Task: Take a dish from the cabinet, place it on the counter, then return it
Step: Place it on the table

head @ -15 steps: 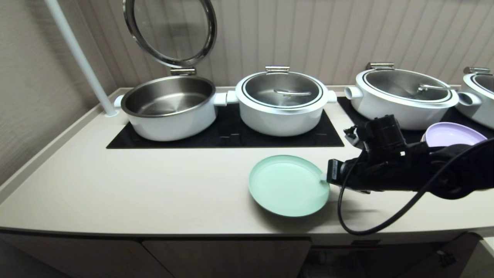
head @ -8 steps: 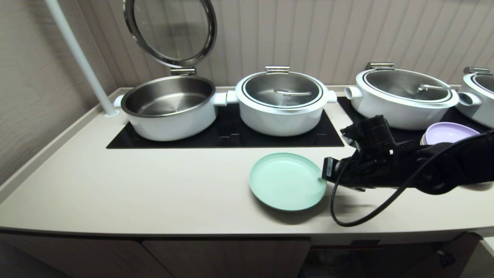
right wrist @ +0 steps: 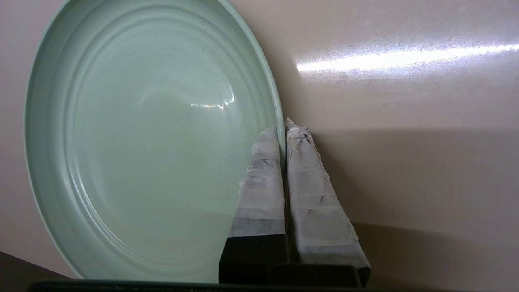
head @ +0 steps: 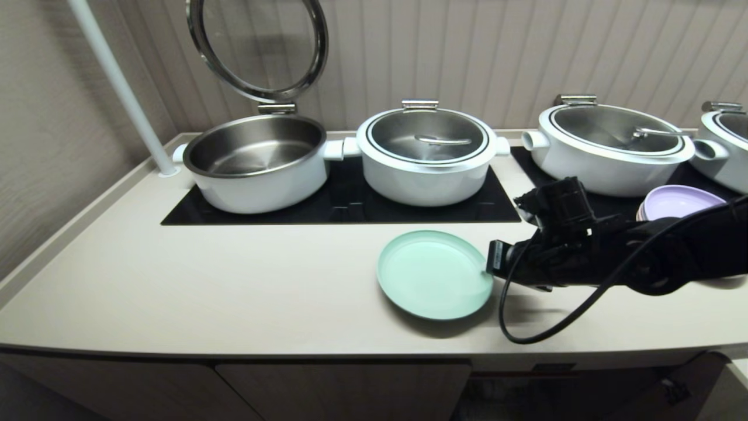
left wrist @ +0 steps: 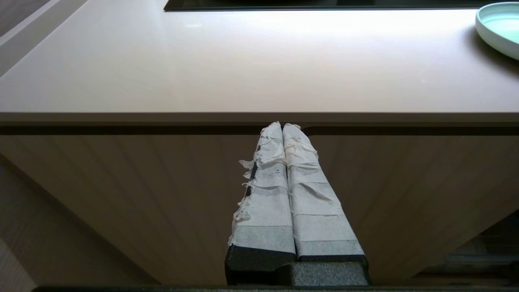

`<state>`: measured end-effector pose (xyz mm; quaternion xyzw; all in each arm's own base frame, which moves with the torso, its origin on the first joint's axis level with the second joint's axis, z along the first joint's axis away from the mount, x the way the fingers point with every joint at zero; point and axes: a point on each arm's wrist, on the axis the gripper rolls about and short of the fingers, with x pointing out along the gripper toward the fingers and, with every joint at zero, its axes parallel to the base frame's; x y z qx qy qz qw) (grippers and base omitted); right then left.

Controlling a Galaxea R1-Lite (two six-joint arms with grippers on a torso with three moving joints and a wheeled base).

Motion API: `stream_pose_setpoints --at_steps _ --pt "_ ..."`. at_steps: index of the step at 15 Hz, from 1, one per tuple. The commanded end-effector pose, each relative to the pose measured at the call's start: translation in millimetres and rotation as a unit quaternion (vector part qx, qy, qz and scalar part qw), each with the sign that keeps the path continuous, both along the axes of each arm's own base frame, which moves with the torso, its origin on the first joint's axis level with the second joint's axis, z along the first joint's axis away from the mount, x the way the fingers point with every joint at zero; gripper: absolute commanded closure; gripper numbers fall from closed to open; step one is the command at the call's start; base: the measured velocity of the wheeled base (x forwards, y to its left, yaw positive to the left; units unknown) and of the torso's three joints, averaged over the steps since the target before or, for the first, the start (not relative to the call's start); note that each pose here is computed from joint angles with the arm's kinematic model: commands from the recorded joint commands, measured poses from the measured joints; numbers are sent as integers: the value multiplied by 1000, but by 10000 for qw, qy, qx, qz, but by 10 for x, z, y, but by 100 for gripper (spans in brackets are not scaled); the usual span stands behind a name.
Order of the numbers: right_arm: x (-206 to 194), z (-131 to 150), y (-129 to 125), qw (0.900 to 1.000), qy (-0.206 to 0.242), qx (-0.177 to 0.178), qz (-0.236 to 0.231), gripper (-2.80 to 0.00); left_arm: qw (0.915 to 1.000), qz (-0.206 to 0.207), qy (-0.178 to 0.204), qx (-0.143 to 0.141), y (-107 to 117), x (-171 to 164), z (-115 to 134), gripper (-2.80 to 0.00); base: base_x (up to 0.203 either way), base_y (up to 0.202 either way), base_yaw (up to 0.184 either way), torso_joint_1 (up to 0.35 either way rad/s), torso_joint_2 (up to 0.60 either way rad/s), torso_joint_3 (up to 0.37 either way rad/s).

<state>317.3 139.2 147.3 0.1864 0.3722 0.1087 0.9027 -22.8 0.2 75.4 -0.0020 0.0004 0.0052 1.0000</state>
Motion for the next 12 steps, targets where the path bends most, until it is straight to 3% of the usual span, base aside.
stream_pose_setpoints --at_steps 1,12 --pt "-1 6 -3 10000 -9 11 -6 0 10000 2 -4 -3 0 0 0 0 0 0 0 0 0 0" --pt "-3 -16 -3 10000 23 -10 -1 0 10000 2 3 -3 0 0 -1 0 0 0 0 0 0 0"
